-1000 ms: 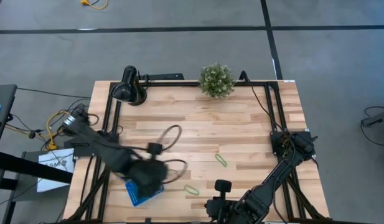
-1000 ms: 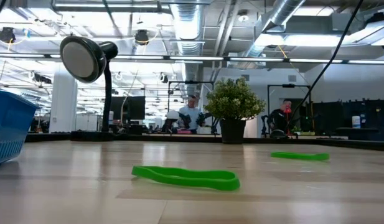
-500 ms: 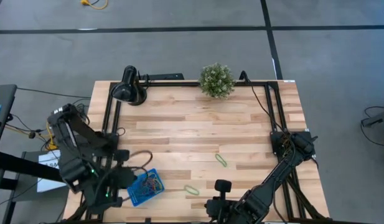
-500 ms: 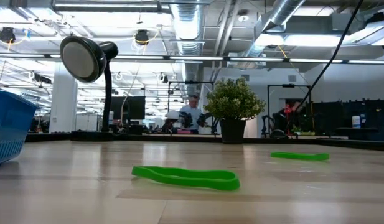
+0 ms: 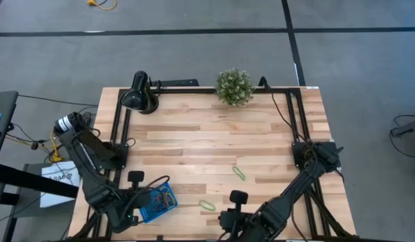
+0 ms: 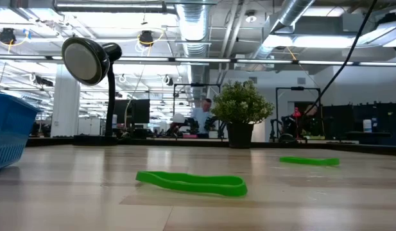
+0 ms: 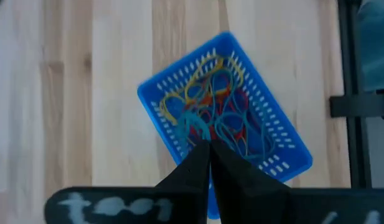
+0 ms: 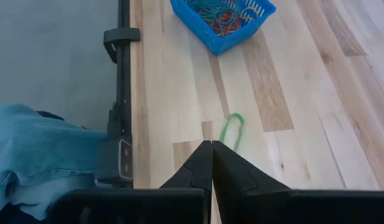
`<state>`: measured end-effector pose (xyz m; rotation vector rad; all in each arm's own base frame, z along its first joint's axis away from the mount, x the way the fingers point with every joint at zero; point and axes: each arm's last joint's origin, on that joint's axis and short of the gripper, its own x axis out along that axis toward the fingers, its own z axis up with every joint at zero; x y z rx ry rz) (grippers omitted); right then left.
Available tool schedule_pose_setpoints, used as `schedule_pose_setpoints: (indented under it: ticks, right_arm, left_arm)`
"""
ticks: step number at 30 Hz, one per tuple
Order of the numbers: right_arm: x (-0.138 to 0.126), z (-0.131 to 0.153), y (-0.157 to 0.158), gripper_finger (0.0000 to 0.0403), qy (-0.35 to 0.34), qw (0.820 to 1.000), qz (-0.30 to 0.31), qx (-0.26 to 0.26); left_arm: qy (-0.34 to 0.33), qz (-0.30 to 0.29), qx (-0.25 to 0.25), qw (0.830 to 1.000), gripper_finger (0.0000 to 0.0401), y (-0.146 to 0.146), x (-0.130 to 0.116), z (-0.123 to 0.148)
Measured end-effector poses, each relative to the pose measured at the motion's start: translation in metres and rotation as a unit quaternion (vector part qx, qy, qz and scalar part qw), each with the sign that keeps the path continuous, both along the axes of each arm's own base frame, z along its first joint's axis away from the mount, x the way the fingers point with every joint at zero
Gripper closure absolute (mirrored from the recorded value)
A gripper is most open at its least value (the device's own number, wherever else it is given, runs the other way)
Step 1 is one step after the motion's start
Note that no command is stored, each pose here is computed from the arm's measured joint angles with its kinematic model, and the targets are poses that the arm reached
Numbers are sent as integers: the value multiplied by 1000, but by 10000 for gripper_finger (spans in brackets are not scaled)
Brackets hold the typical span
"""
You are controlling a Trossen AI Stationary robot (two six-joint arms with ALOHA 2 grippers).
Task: Pick and place rubber bands into bin
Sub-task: Put the blue rubber band into the blue basket, then put the bottom green rubber band into the blue basket
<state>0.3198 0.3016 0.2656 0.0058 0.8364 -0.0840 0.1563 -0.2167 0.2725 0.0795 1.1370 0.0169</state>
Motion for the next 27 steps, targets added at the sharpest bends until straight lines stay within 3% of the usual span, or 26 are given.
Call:
schedule_pose_setpoints:
  ticks: [9,15,27]
  right_arm:
    - [7,0,-7,403,1,1000,-11,0]
    - [8,0,-9,403,1,1000,-13,1]
    - [8,0,-9,403,2,1000,-13,1]
  left_arm:
    - [23,49,-17,998,401,3,-4,-22]
    - [13,23,-24,999,397,1,-2,-29]
    - [-7,7,-23,1000,325,-4,3,-34]
